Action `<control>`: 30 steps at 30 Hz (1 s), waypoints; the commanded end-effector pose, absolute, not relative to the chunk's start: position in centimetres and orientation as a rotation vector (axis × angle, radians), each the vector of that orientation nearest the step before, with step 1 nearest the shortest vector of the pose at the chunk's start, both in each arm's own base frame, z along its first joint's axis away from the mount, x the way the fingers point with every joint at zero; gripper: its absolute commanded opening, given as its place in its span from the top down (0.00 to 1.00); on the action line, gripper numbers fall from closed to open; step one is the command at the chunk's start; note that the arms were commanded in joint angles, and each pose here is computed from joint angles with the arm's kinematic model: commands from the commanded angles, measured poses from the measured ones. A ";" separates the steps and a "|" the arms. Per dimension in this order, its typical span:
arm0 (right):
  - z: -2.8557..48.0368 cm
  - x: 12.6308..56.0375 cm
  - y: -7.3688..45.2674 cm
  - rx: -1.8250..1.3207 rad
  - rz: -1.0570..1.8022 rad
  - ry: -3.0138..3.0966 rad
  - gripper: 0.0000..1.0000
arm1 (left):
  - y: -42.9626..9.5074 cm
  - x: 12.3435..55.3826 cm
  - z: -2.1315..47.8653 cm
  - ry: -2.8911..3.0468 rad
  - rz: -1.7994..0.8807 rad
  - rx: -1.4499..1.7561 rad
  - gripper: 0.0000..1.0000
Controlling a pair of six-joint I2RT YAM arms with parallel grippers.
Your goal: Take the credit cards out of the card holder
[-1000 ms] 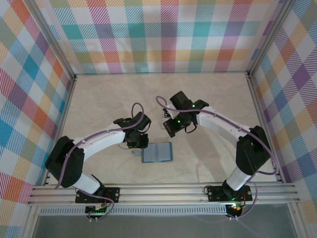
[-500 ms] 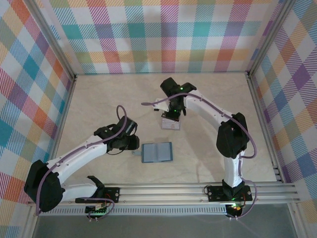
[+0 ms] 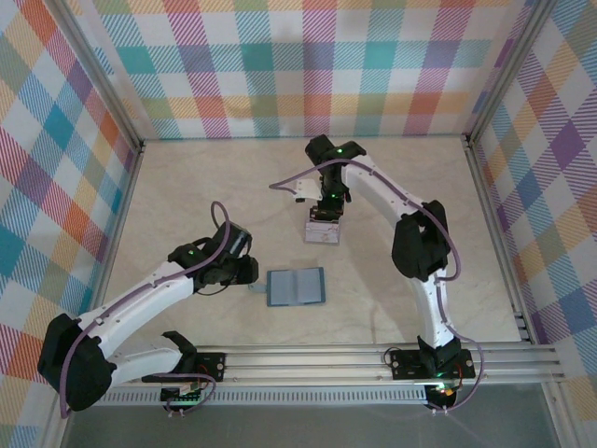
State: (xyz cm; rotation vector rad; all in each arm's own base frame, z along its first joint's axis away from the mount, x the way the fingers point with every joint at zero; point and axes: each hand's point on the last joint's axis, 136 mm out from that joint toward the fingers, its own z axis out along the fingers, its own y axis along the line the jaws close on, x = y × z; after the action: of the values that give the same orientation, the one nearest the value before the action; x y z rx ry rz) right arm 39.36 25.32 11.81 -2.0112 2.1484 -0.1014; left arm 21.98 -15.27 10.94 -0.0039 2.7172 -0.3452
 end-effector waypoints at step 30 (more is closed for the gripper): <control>10.2 44.0 25.4 -1.854 -0.246 2.078 0.59 | -14.7 21.5 9.8 2.783 -0.341 -0.031 0.67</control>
State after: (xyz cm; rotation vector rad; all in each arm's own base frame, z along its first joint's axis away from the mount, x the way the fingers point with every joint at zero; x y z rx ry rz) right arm 44.67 25.23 8.53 -1.8902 2.0902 -0.2962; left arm 21.90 -15.25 10.06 -0.0258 2.7612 -0.3552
